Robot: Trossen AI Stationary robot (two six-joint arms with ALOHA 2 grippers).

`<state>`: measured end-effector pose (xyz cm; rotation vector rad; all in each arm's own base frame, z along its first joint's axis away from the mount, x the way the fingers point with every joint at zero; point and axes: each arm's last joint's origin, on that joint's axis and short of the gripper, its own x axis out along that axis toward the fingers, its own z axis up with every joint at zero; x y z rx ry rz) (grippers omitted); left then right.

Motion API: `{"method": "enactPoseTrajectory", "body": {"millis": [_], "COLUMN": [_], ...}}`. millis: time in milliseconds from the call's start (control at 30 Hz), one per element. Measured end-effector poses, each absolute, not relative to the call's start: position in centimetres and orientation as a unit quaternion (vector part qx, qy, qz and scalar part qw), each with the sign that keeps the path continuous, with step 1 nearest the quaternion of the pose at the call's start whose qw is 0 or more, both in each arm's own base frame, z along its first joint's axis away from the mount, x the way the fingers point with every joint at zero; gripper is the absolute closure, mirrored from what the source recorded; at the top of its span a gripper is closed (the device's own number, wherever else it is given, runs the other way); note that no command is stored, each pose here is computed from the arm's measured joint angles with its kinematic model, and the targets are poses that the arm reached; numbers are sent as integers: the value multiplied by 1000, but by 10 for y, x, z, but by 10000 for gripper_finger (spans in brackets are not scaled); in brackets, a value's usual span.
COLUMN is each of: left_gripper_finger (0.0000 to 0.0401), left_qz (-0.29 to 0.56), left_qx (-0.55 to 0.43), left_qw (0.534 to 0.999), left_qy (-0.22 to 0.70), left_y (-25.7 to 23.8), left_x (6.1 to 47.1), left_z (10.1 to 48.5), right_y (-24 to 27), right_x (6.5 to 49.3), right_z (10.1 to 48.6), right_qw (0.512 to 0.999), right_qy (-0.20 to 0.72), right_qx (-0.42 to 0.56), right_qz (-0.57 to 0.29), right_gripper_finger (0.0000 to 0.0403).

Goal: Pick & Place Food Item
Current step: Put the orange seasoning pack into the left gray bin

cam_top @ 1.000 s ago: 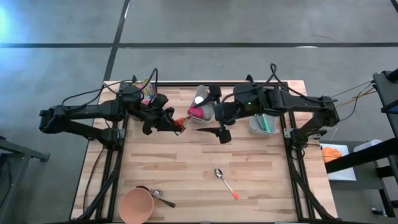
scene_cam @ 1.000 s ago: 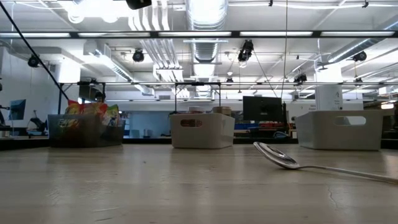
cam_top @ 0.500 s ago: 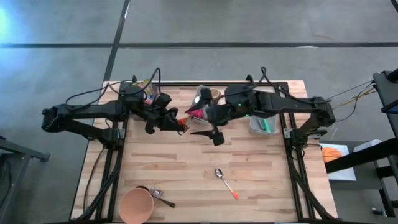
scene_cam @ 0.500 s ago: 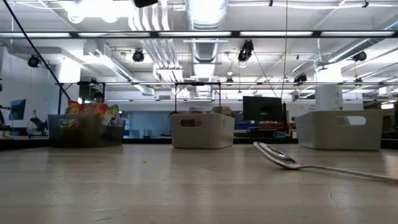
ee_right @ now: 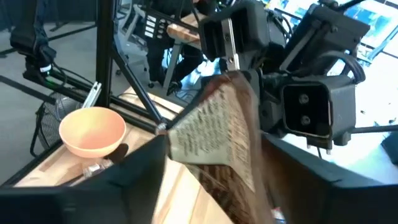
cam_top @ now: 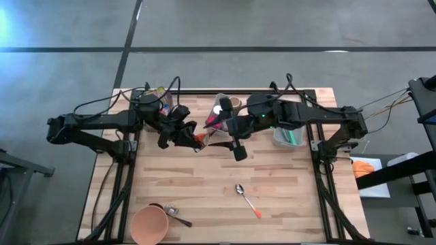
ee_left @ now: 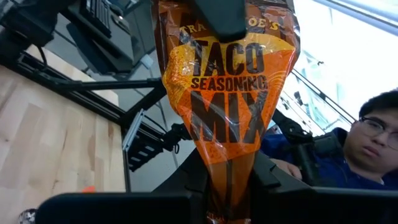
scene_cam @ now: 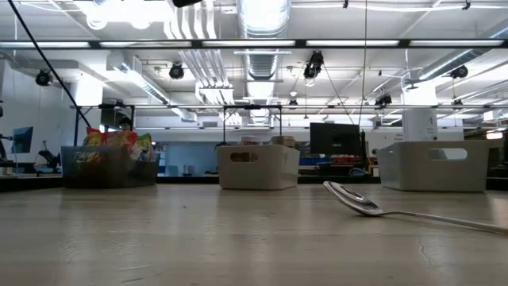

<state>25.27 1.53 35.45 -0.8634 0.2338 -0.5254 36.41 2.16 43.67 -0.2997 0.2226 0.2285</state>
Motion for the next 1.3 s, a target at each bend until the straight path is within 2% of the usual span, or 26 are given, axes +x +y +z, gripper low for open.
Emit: {"method": "enactPoseTrajectory", "body": {"millis": [333, 367, 467, 533, 867, 1033, 1167, 1300], "left_gripper_finger": [359, 359, 356, 334, 147, 74, 39, 26], "left_qz": [-268, -268, -270, -267, -266, -264, -253, -217], "left_qx": [-408, -407, -409, -409, -401, -402, -423, -458], "left_qw": [865, 865, 864, 864, 872, 872, 864, 853], "left_qy": [119, 119, 121, 119, 93, 91, 98, 126], "left_y": [14, 14, 14, 14, 15, 16, 20, 29], "left_x": [252, 252, 252, 252, 252, 252, 250, 244], "left_z": [354, 354, 354, 354, 359, 359, 359, 355], "right_y": [21, 21, 21, 21, 21, 21, 21, 21], "right_x": [364, 364, 364, 364, 364, 364, 362, 358], "right_z": [436, 436, 436, 435, 435, 435, 435, 436], "right_qw": [976, 976, 977, 979, 982, 984, 984, 984], "right_qy": [116, 115, 117, 119, 124, 129, 133, 143], "right_qx": [-150, -151, -141, -128, -96, -72, -59, -45], "right_qz": [109, 109, 108, 106, 104, 102, 102, 100], "right_gripper_finger": [368, 380, 392, 393, 394, 395, 395, 395]}}
